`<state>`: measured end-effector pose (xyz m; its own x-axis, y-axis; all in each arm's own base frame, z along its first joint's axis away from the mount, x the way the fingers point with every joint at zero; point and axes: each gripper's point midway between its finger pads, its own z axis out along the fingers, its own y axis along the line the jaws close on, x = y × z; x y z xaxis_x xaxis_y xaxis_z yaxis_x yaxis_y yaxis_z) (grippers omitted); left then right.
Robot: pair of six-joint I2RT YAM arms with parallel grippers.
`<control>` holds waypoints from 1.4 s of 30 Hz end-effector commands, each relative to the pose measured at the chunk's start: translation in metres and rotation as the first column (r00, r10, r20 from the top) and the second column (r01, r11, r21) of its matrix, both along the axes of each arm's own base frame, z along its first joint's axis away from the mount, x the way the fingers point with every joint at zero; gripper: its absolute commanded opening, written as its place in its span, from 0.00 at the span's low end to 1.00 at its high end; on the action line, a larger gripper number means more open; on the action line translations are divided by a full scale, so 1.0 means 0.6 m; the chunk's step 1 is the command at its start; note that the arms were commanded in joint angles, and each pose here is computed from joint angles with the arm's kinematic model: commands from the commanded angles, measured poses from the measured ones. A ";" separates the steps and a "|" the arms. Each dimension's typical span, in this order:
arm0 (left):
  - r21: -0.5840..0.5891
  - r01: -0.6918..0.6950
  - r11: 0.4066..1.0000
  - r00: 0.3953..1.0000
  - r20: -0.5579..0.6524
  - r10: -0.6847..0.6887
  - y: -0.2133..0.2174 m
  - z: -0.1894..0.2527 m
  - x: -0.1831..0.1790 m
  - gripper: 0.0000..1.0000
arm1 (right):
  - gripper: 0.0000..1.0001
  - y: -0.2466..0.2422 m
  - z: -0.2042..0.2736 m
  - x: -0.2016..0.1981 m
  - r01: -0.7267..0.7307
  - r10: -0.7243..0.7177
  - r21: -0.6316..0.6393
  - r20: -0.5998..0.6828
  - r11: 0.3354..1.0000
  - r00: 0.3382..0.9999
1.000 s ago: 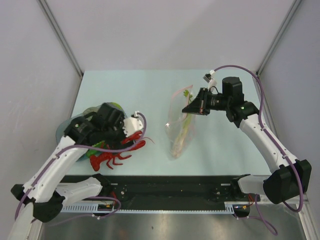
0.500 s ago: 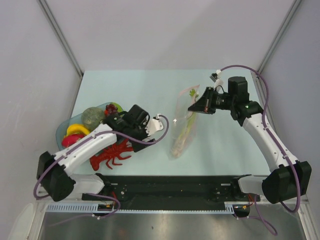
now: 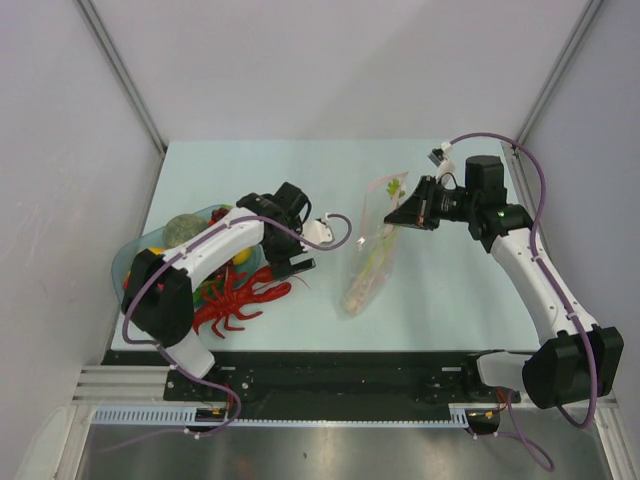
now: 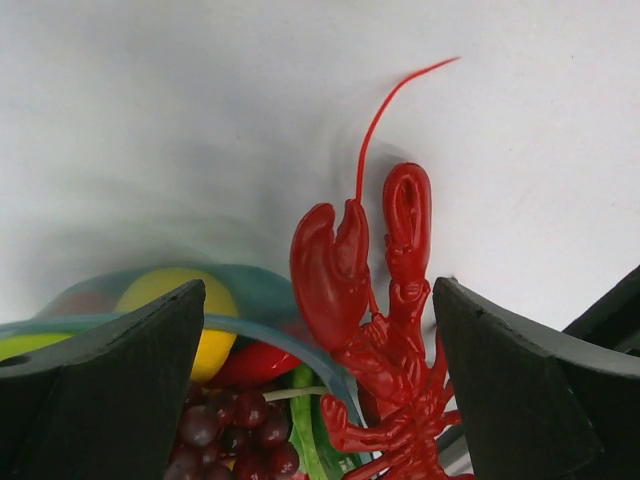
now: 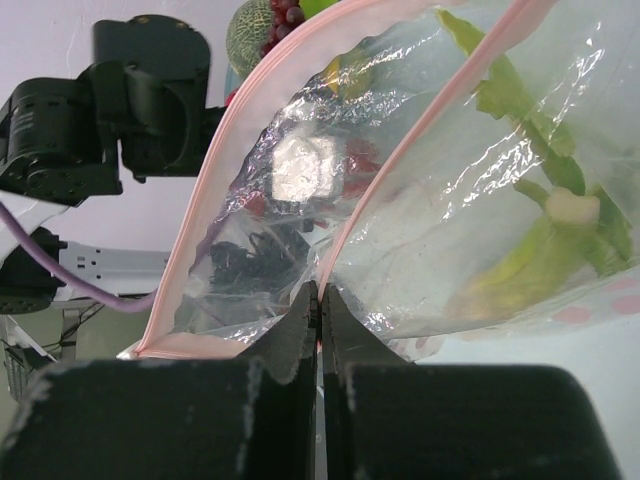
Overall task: Place the food in the zip-top bag and seal the zipper
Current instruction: Pick up the fake lobster from the center of the board.
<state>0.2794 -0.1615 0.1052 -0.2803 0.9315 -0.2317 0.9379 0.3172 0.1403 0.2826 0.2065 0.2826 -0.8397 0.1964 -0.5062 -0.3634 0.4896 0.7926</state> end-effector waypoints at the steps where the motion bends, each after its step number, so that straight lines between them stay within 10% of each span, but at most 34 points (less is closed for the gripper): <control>1: 0.004 0.048 0.999 0.995 -0.086 -0.048 0.007 -0.013 0.000 1.00 | 0.00 -0.004 0.016 -0.012 -0.024 0.024 0.012 0.043 1.000 0.999; 11: 0.056 0.036 0.998 0.979 -0.204 -0.024 0.031 -0.067 -0.017 0.96 | 0.00 -0.009 0.013 -0.012 -0.021 0.020 0.011 0.036 1.000 0.999; 23: 0.019 -0.031 0.999 0.942 -0.334 0.036 0.018 -0.086 -0.048 0.70 | 0.00 -0.009 0.013 -0.010 -0.019 0.018 0.013 0.030 1.000 0.999; 34: -0.063 -0.103 0.993 0.927 -0.368 0.073 0.002 -0.008 -0.084 0.01 | 0.00 -0.010 0.015 -0.010 -0.017 0.016 0.014 0.034 1.000 0.999; 42: -0.226 -0.141 0.964 0.951 -0.301 0.069 -0.027 0.129 -0.110 0.00 | 0.00 -0.011 0.016 -0.010 -0.005 0.005 0.026 0.032 1.000 0.999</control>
<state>0.2244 -0.1610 0.1147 -0.4479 0.8744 -0.1867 0.8858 0.4058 -0.2251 0.2829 0.2010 0.2812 -0.8428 0.2022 -0.4988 -0.3553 0.4870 0.7978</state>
